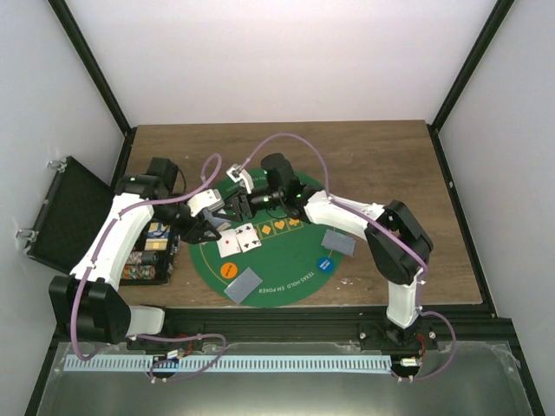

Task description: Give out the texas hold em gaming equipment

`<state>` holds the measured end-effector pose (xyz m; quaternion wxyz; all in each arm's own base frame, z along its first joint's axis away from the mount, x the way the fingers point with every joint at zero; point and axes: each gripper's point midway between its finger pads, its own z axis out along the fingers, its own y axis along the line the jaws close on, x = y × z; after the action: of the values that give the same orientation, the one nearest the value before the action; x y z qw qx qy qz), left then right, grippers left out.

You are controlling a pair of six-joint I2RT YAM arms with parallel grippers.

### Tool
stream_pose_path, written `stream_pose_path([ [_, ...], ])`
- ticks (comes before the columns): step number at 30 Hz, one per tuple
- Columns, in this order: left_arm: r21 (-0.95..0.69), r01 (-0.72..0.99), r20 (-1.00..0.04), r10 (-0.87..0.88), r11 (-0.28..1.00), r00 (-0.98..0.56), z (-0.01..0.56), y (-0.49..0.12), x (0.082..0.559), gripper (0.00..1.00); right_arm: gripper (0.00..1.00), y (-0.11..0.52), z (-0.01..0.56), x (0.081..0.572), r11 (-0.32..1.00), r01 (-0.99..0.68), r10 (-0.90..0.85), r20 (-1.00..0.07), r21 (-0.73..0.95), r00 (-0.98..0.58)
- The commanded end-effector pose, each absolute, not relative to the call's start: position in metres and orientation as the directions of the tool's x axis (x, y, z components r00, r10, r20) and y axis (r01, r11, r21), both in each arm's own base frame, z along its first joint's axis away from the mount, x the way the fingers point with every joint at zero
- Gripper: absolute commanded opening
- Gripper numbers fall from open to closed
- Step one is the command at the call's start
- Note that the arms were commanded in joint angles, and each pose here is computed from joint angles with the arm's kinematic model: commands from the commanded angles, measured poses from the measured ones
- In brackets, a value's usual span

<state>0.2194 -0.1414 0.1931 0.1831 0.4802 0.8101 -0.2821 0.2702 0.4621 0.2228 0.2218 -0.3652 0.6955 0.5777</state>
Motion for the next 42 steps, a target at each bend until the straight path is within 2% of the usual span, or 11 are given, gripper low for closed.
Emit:
stream_pose_path([
  [1, -0.259, 0.901, -0.606, 0.668, 0.347, -0.432, 0.201, -0.146, 0.218, 0.48, 0.64, 0.448, 0.236, 0.275, 0.144, -0.8, -0.226, -0.767, 0.583, -0.6],
  [5, -0.259, 0.9, -0.606, 0.667, 0.35, -0.434, 0.201, -0.146, 0.218, 0.47, 0.52, 0.439, 0.235, 0.278, 0.181, -0.799, -0.219, -0.769, 0.573, -0.601],
  [21, -0.248, 0.897, -0.585, 0.681, 0.366, -0.44, 0.192, -0.142, 0.221, 0.47, 0.28, 0.431, 0.248, 0.275, 0.204, -0.83, -0.234, -0.797, 0.52, -0.557],
  [30, -0.239, 0.895, -0.575, 0.688, 0.377, -0.443, 0.188, -0.14, 0.222, 0.47, 0.01, 0.427, 0.259, 0.27, 0.196, -0.843, -0.245, -0.807, 0.501, -0.537],
  [42, -0.239, 0.867, -0.559, 0.668, 0.438, -0.491, 0.176, -0.132, 0.232, 0.47, 0.01, 0.392, 0.284, 0.269, 0.281, -0.885, -0.246, -0.863, 0.371, -0.441],
])
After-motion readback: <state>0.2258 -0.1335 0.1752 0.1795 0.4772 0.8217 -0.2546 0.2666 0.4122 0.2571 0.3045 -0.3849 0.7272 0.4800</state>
